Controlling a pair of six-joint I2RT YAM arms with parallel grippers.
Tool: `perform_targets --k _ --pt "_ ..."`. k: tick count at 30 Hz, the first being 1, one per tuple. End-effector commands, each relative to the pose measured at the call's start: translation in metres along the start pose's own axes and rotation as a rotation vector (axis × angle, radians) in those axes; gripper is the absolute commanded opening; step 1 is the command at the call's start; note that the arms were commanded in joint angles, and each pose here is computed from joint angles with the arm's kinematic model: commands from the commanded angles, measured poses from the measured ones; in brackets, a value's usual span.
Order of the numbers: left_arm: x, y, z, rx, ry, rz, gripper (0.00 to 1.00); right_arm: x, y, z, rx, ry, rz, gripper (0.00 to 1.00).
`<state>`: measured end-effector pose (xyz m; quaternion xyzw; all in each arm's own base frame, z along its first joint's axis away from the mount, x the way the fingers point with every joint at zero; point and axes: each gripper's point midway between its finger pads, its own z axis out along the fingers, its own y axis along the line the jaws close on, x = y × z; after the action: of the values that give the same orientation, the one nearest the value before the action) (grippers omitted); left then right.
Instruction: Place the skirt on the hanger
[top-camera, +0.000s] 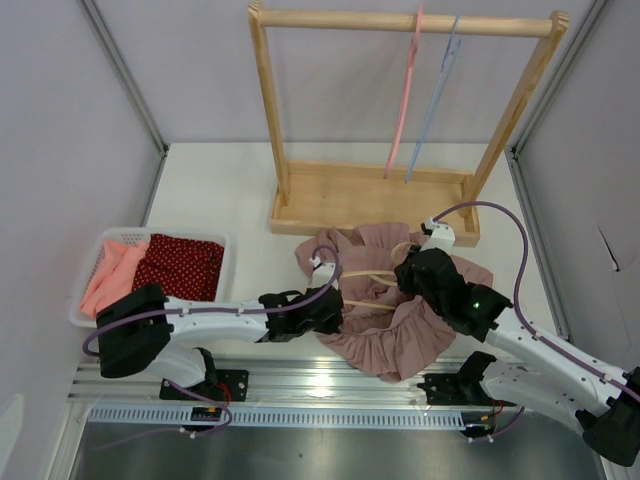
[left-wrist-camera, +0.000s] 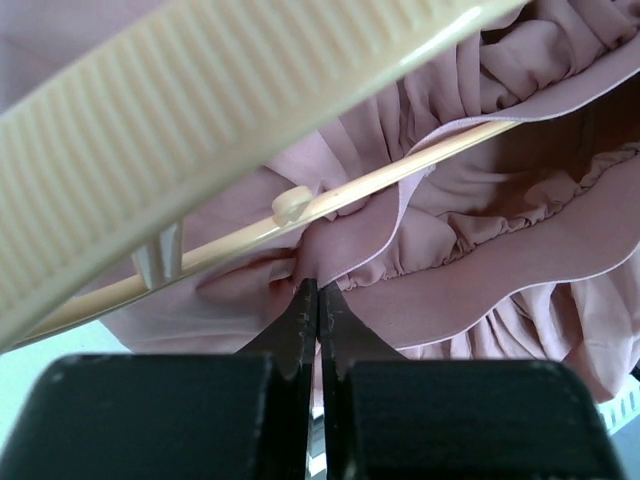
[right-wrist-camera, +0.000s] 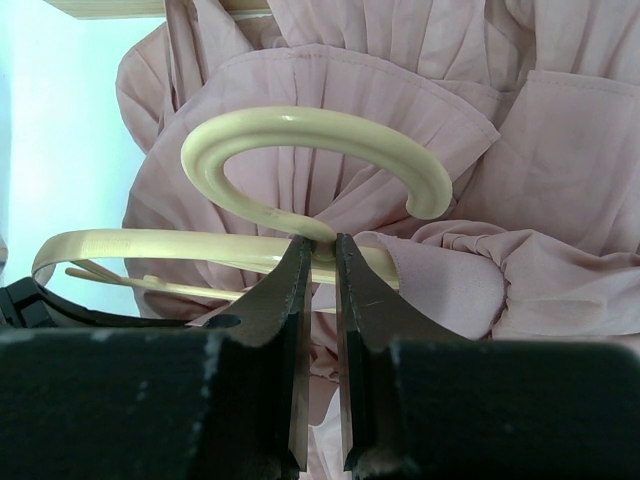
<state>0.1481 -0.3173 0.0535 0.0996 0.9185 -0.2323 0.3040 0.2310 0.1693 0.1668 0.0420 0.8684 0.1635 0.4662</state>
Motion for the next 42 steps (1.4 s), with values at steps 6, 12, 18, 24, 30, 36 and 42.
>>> perform_targets --k 6,12,18,24,30,36,42 --pt "-0.034 0.009 -0.021 0.027 -0.101 -0.085 0.00 -0.024 0.004 -0.004 -0.003 -0.068 0.044 0.00" --pt "-0.042 0.046 -0.032 0.011 -0.119 -0.182 0.00 -0.031 0.003 -0.006 -0.012 -0.093 0.047 0.00" --pt "-0.050 0.079 -0.044 -0.019 -0.149 -0.238 0.00 -0.033 0.003 -0.006 -0.018 -0.108 0.046 0.00" --pt "-0.056 0.098 -0.056 -0.039 -0.170 -0.259 0.00 -0.028 -0.001 -0.003 -0.009 -0.098 0.029 0.00" --pt "-0.064 0.111 -0.057 -0.053 -0.175 -0.281 0.00 -0.025 -0.004 -0.003 -0.012 -0.102 0.021 0.00" --pt "-0.076 0.124 -0.065 -0.072 -0.184 -0.290 0.00 -0.020 -0.010 -0.003 0.001 -0.098 0.011 0.00" --pt "-0.086 0.131 -0.072 -0.071 -0.201 -0.291 0.00 -0.017 -0.013 -0.003 0.007 -0.095 0.013 0.00"
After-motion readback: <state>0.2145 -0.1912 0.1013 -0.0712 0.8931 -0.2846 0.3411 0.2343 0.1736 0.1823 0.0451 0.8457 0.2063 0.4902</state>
